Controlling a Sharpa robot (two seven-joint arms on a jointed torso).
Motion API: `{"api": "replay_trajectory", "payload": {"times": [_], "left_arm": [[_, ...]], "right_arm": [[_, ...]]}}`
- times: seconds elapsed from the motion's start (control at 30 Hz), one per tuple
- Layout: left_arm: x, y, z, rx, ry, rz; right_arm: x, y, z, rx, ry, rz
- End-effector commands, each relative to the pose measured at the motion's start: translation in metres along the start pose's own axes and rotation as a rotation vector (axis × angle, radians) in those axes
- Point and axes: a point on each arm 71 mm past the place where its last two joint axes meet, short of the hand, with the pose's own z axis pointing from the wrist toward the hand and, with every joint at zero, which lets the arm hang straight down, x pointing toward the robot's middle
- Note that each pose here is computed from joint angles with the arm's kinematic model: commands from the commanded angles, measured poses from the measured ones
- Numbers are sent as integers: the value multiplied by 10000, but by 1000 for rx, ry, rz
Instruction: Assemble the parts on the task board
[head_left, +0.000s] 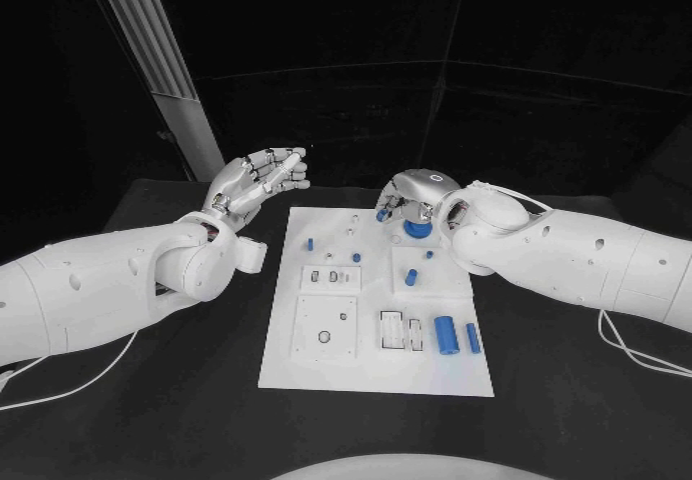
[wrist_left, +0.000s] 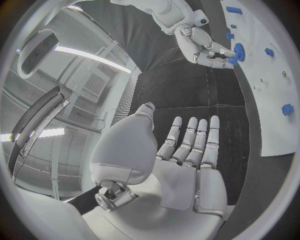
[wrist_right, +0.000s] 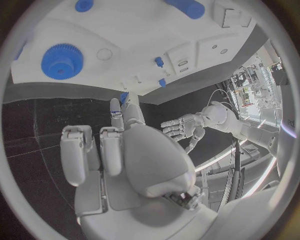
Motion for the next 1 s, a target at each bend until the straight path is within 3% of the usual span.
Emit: {"api": "replay_trajectory", "payload": {"times": [0.03,0.37,1.0], "left_arm": [[14,-123,-1,164,15,-5],[18,-122,3,165,16,-6],[30,-126,2,166,21,-10]], "right_arm": [[-65,33,34,-35,-69,4],[-49,66,172,-38,-69,-4],[65,123,416,-14,10,-38]]}}
